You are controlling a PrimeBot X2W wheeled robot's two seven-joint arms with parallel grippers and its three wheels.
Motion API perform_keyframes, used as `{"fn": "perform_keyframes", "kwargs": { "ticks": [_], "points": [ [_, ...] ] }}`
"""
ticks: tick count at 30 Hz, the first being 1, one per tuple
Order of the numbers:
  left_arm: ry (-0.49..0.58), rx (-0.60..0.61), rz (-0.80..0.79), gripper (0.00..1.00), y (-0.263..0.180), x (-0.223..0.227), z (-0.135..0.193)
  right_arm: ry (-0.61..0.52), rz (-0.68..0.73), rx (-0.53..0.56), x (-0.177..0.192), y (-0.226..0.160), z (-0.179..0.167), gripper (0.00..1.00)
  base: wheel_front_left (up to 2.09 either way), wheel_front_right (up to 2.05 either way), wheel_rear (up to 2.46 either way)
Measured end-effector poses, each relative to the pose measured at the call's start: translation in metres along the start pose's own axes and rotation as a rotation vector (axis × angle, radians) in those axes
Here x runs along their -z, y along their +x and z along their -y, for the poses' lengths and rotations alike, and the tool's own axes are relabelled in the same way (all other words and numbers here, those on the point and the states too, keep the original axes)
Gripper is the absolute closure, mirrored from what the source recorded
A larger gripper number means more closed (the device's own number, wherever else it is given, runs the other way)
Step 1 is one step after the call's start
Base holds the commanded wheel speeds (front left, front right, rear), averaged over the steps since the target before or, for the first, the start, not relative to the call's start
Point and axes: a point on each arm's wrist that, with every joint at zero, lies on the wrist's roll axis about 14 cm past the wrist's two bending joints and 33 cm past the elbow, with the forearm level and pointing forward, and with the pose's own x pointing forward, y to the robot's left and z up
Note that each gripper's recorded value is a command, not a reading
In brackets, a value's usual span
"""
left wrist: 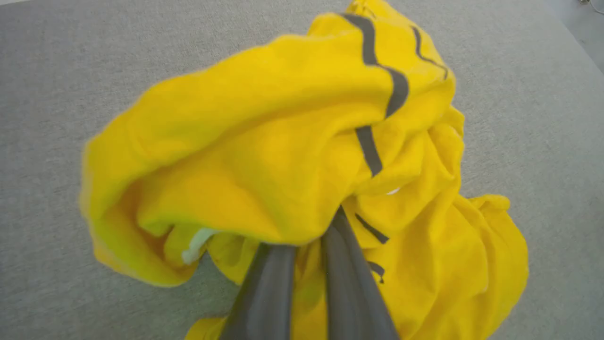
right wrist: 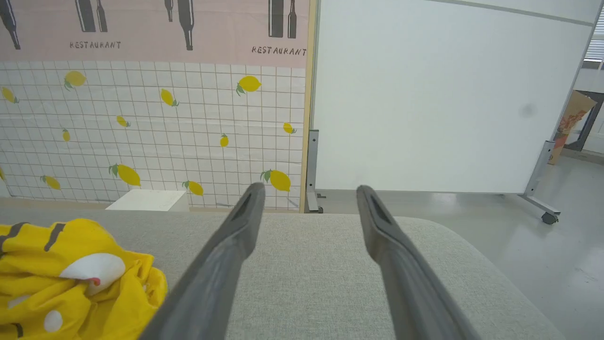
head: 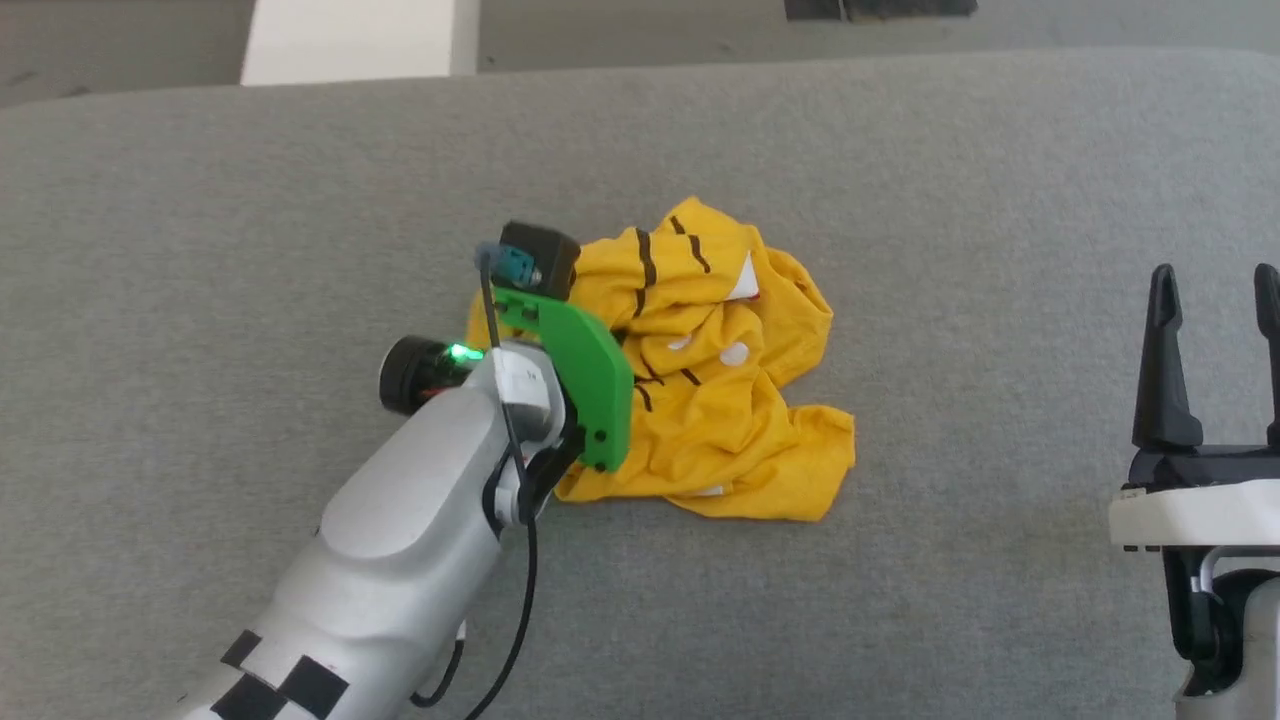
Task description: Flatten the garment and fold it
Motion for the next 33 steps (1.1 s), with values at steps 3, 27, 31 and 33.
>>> {"fn": "perform_keyframes", "kwargs": {
  "ticks": [3, 27, 31, 33],
  "points": [
    [0.005, 0.011, -0.059, 1.00, 0.011, 0.021, -0.001, -0.007, -0.036, 0.009, 0.012, -0.001, 0.003, 0.00, 0.00, 0.00, 0.00],
    [-0.057, -0.276, 0.772, 0.00, -0.175, -0.074, -0.072, 0.050, 0.002, -0.076, -0.008, -0.018, -0.026, 0.00, 0.00, 0.00, 0.00],
    [-0.001, -0.427, 0.856, 0.00, -0.218, -0.063, -0.091, 0.060, -0.015, -0.092, -0.006, -0.027, -0.031, 0.00, 0.00, 0.00, 0.00],
    [0.029, -0.475, 0.850, 0.00, -0.228, -0.052, -0.094, 0.063, -0.030, -0.102, -0.002, -0.031, -0.034, 0.00, 0.00, 0.00, 0.00]
  ]
}}
